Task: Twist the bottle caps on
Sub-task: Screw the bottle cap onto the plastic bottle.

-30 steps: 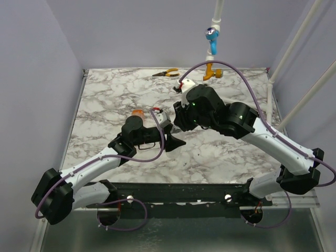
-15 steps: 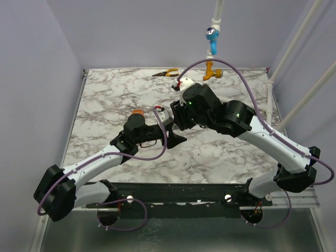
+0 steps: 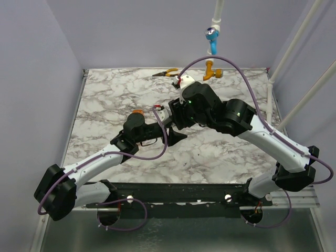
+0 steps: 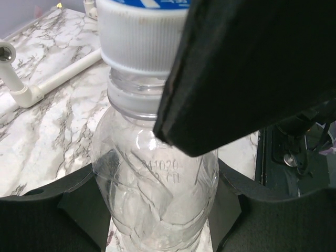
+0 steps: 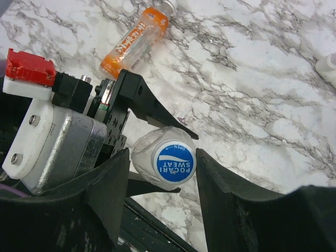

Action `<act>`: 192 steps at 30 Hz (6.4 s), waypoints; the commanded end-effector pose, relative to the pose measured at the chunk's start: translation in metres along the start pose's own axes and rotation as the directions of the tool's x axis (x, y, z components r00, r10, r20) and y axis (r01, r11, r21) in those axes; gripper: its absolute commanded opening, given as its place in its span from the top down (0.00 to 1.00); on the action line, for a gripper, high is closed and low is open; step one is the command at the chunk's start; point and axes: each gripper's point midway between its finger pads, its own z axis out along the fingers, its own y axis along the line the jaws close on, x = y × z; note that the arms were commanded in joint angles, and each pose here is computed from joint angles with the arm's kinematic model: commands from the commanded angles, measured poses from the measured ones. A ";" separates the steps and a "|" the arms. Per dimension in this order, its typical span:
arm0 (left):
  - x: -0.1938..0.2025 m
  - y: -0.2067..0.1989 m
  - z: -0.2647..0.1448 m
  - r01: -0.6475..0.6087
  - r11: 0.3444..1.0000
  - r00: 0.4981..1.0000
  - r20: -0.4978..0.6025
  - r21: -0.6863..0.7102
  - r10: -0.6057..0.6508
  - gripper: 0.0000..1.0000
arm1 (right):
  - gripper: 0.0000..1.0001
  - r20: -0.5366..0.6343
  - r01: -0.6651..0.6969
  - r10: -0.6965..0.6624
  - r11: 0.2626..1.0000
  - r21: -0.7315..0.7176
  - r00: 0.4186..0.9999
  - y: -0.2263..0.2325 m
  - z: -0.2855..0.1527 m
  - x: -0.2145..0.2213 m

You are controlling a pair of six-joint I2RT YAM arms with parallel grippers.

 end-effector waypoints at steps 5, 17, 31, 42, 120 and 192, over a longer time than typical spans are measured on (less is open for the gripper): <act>-0.011 0.011 0.001 -0.025 0.999 0.999 0.020 -0.044 0.026 0.67 | 0.42 0.015 -0.029 0.029 1.000 0.008 0.999 0.005 -0.006 -0.008; -0.020 0.004 -0.004 -0.050 0.998 0.998 0.043 -0.027 0.051 0.67 | 0.41 -0.012 -0.043 0.043 0.998 0.041 0.999 0.000 -0.003 -0.001; -0.013 -0.001 -0.004 -0.036 0.999 0.999 0.030 0.003 0.036 0.67 | 0.25 -0.008 -0.053 0.053 0.998 -0.015 0.999 0.005 -0.013 -0.007; -0.014 -0.026 -0.008 -0.006 0.992 1.000 0.027 0.129 0.002 0.67 | 0.28 0.047 0.026 -0.018 0.984 -0.174 0.999 0.011 -0.064 -0.014; -0.012 -0.066 -0.032 0.029 0.962 1.000 -0.015 0.272 -0.026 0.67 | 0.41 -0.013 0.000 -0.003 0.975 -0.224 1.000 0.017 -0.041 -0.003; -0.091 0.078 0.001 -0.080 0.786 0.935 0.228 -0.613 0.273 0.69 | 0.66 -0.213 -0.391 0.426 0.901 0.188 0.879 -0.005 0.081 0.033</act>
